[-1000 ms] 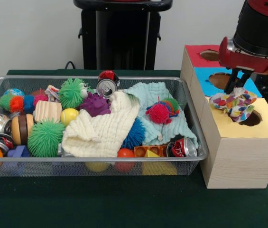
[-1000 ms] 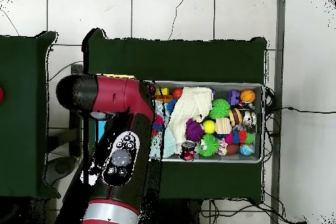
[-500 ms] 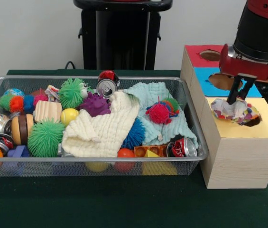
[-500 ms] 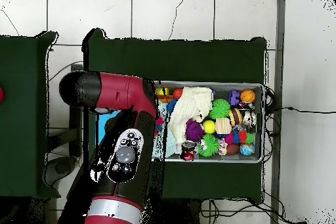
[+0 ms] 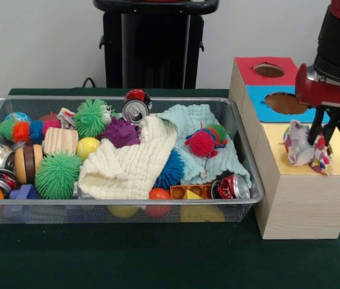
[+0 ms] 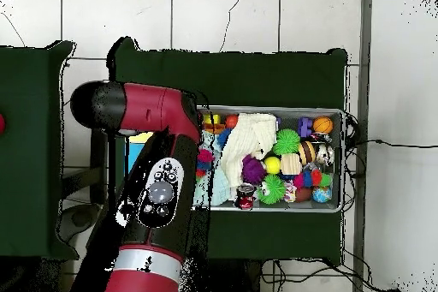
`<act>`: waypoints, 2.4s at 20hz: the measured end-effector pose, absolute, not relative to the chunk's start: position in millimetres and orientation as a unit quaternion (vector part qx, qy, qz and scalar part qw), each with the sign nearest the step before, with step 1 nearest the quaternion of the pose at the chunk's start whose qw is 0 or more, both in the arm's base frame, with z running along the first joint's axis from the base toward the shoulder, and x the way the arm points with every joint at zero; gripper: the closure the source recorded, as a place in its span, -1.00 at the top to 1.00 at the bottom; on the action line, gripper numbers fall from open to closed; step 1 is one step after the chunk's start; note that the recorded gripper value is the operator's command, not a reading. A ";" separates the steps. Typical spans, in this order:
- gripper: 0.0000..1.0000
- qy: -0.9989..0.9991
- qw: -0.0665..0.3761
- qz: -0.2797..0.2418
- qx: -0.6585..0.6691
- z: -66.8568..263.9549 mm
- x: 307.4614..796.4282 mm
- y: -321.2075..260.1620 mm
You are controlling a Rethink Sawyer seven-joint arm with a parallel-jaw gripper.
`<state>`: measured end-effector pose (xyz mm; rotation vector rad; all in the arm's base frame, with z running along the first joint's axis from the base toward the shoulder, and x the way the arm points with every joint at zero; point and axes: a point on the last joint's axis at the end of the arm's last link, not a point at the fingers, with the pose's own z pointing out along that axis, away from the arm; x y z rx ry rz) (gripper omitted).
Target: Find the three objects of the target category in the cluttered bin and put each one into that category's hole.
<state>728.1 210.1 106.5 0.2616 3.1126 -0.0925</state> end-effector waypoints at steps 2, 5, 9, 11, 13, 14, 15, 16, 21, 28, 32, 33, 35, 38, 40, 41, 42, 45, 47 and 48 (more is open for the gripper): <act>-1.00 0.996 0.011 -0.020 0.087 105.7 734.4 213.8; -1.00 0.995 0.011 0.000 0.096 100.4 743.5 218.5; -1.00 0.994 0.001 0.018 0.104 84.0 754.1 219.6; -1.00 0.994 -0.006 0.022 0.106 84.1 756.4 219.1; -1.00 0.994 -0.021 0.025 0.106 85.3 758.4 217.9; -1.00 0.994 -0.028 0.027 0.106 85.3 758.8 217.8; -1.00 0.993 -0.040 0.028 0.105 84.6 759.0 217.6; -1.00 0.993 -0.049 0.029 0.104 84.2 759.0 217.8; -1.00 0.991 -0.095 0.031 0.094 82.8 758.7 222.8; -1.00 0.988 -0.129 0.022 0.086 81.2 759.9 227.6; -1.00 0.988 -0.129 0.009 0.088 81.6 759.1 230.8; -1.00 0.988 -0.129 0.006 0.089 82.1 758.4 232.1; -1.00 0.988 -0.126 -0.006 0.091 83.7 755.9 235.6; -1.00 0.988 -0.123 -0.023 0.089 84.8 751.5 240.5; -1.00 0.988 -0.118 -0.044 0.085 86.6 746.3 246.4; -1.00 0.988 -0.117 -0.049 0.084 87.0 745.3 247.4; -1.00 0.988 -0.116 -0.054 0.082 87.6 744.0 248.5; -1.00 0.989 -0.111 -0.071 0.073 90.2 740.5 251.5; -1.00 0.988 -0.110 -0.077 0.072 90.1 740.1 249.3; -1.00 0.988 -0.110 -0.080 0.072 90.0 740.0 247.4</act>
